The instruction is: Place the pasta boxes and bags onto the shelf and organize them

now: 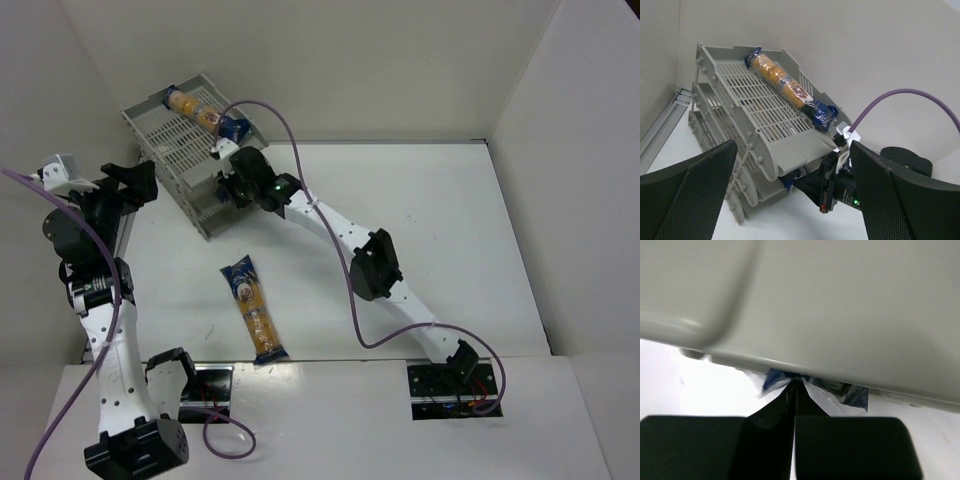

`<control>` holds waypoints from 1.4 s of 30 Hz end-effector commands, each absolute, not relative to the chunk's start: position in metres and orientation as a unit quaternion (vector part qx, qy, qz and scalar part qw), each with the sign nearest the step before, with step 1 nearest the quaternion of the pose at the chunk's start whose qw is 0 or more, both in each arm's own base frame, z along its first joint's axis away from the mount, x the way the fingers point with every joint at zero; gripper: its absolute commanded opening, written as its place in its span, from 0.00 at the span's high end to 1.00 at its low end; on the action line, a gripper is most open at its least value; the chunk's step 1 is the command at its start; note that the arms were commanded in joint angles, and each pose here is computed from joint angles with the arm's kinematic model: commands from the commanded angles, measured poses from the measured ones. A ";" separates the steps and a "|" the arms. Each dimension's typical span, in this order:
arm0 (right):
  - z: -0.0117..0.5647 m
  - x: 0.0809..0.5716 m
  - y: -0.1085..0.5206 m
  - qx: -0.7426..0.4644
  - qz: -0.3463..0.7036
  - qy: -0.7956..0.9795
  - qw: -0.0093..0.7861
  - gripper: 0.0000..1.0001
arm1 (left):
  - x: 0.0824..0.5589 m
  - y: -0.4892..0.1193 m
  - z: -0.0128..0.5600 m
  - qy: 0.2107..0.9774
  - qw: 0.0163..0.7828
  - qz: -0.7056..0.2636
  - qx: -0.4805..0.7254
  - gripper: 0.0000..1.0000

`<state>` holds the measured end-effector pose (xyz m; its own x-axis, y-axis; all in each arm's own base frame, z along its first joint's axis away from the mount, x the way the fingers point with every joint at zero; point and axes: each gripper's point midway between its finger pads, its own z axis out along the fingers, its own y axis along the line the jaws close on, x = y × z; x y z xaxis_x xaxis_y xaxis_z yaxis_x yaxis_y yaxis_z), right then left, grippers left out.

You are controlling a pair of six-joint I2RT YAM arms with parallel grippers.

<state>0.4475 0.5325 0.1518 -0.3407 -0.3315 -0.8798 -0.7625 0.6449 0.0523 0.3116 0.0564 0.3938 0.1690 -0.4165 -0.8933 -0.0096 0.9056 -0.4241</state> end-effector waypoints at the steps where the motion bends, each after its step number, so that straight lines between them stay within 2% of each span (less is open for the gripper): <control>1: 0.213 0.445 0.554 -0.323 0.281 0.743 0.514 1.00 | 0.305 0.062 0.421 0.605 0.774 -0.112 -0.150 0.00; 7: 0.207 0.438 0.548 -0.338 0.272 0.752 0.496 1.00 | 0.308 0.061 0.415 0.610 0.768 -0.124 -0.151 0.00; 8: 0.220 0.433 0.544 -0.341 0.278 0.749 0.495 1.00 | 0.308 0.058 0.415 0.613 0.767 -0.125 -0.141 0.00; 11: 0.206 0.416 0.531 -0.372 0.266 0.762 0.459 1.00 | 0.310 0.038 0.403 0.645 0.748 -0.139 -0.067 0.00; 12: 0.212 0.404 0.521 -0.377 0.267 0.765 0.448 0.96 | 0.312 0.036 0.397 0.660 0.741 -0.119 -0.035 0.00; 14: 0.218 0.392 0.505 -0.389 0.257 0.768 0.439 0.67 | 0.315 0.039 0.367 0.709 0.696 -0.111 -0.031 0.00; 15: 0.195 0.380 0.492 -0.397 0.247 0.784 0.408 0.50 | 0.314 0.039 0.366 0.720 0.689 -0.082 0.010 0.00; 16: 0.224 0.370 0.478 -0.403 0.248 0.772 0.424 0.30 | 0.309 0.038 0.349 0.745 0.663 -0.078 0.015 0.00; 17: 0.223 0.362 0.468 -0.409 0.243 0.774 0.418 0.01 | 0.308 0.034 0.341 0.756 0.649 -0.077 0.034 0.00; 18: 0.189 0.343 0.451 -0.424 0.221 0.792 0.379 0.00 | 0.305 0.032 0.332 0.768 0.635 -0.072 0.048 0.00; 19: 0.208 0.334 0.435 -0.427 0.217 0.785 0.392 0.00 | 0.300 0.028 0.322 0.781 0.616 -0.066 0.071 0.00; 20: 0.201 0.323 0.425 -0.440 0.205 0.785 0.384 0.00 | 0.295 0.026 0.319 0.785 0.612 -0.062 0.077 0.00; 21: 0.167 0.301 0.409 -0.458 0.187 0.797 0.347 0.00 | 0.289 0.025 0.314 0.788 0.608 -0.060 0.081 0.00; 22: 0.174 0.286 0.401 -0.470 0.188 0.789 0.349 0.00 | 0.287 0.027 0.312 0.789 0.608 -0.052 0.076 0.00; 24: 0.141 0.235 0.398 -0.528 0.175 0.772 0.309 0.00 | 0.279 0.030 0.307 0.784 0.616 -0.031 0.068 0.00; 26: 0.136 0.201 0.407 -0.543 0.199 0.763 0.289 0.00 | 0.273 0.028 0.309 0.777 0.626 -0.029 0.058 0.00; 30: 0.113 0.191 0.415 -0.511 0.216 0.792 0.257 0.00 | 0.266 0.036 0.307 0.769 0.638 -0.005 0.041 0.00; 34: 0.080 0.161 0.431 -0.476 0.238 0.822 0.202 0.00 | 0.258 0.050 0.302 0.764 0.645 0.032 0.002 0.00; 37: 0.054 0.160 0.439 -0.425 0.217 0.858 0.192 0.00 | 0.250 0.049 0.304 0.753 0.656 0.035 -0.015 0.00; 40: 0.040 0.179 0.447 -0.390 0.179 0.879 0.208 0.00 | 0.246 0.040 0.301 0.753 0.657 0.017 -0.005 0.00; 42: 0.052 0.190 0.464 -0.379 0.186 0.878 0.228 0.00 | 0.245 0.037 0.299 0.753 0.658 0.009 -0.005 0.00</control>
<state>0.1666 0.4358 0.0389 -0.5724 -0.6771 -0.4625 -0.8092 0.5576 0.1851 0.2462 0.0389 0.2910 -0.1750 0.0180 -0.9844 -0.0180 0.9996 0.0215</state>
